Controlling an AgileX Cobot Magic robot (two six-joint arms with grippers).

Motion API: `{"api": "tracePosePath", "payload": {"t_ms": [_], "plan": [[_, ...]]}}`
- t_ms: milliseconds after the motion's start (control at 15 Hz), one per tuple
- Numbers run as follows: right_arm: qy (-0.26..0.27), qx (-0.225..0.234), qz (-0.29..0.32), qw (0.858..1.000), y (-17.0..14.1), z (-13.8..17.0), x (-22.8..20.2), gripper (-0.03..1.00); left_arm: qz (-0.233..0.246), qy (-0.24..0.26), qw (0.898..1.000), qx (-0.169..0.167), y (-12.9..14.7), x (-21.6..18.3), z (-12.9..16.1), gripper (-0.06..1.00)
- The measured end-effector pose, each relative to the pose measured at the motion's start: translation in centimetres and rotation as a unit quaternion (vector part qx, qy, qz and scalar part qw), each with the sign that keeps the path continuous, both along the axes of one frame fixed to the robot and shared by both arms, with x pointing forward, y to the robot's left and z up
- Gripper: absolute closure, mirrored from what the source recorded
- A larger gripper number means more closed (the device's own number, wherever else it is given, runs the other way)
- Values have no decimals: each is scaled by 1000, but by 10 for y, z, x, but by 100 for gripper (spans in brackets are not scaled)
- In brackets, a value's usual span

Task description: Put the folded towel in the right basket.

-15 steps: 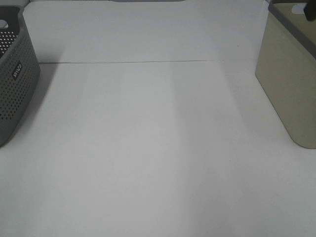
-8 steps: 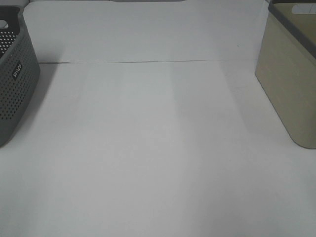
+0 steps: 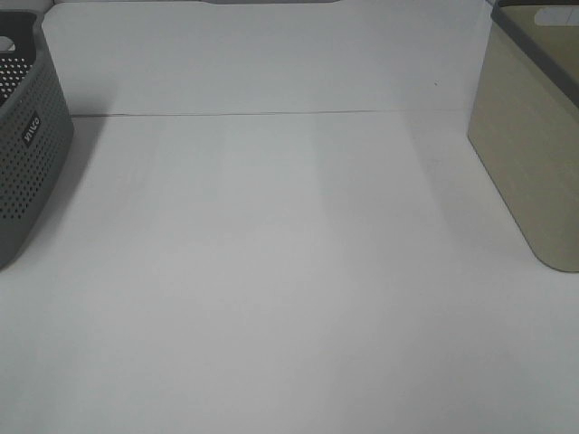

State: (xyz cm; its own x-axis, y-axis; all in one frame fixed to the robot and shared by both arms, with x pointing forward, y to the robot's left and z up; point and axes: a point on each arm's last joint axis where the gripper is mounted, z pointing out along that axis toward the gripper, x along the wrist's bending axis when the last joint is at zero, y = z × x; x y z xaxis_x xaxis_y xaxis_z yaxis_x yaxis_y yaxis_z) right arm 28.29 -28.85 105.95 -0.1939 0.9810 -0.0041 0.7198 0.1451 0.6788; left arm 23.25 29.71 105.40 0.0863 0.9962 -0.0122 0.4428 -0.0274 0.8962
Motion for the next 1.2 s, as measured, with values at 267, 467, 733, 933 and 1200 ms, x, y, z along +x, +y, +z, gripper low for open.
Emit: {"api": "tracePosePath", "payload": {"t_ms": [267,467,733,933,1200], "plan": [[-123,1,8,992,-3,-4,-33,29,0,0,1000,0,0,0,0,7],[-145,0,12,989,-4,-5,-40,29,0,0,1000,0,0,0,0,7],[-148,-2,14,989,-4,-5,-41,29,0,0,1000,0,0,0,0,7],[-148,-2,14,989,-4,-5,-41,29,0,0,1000,0,0,0,0,7],[-154,-1,12,988,-4,-5,-43,29,0,0,1000,0,0,0,0,7]]}}
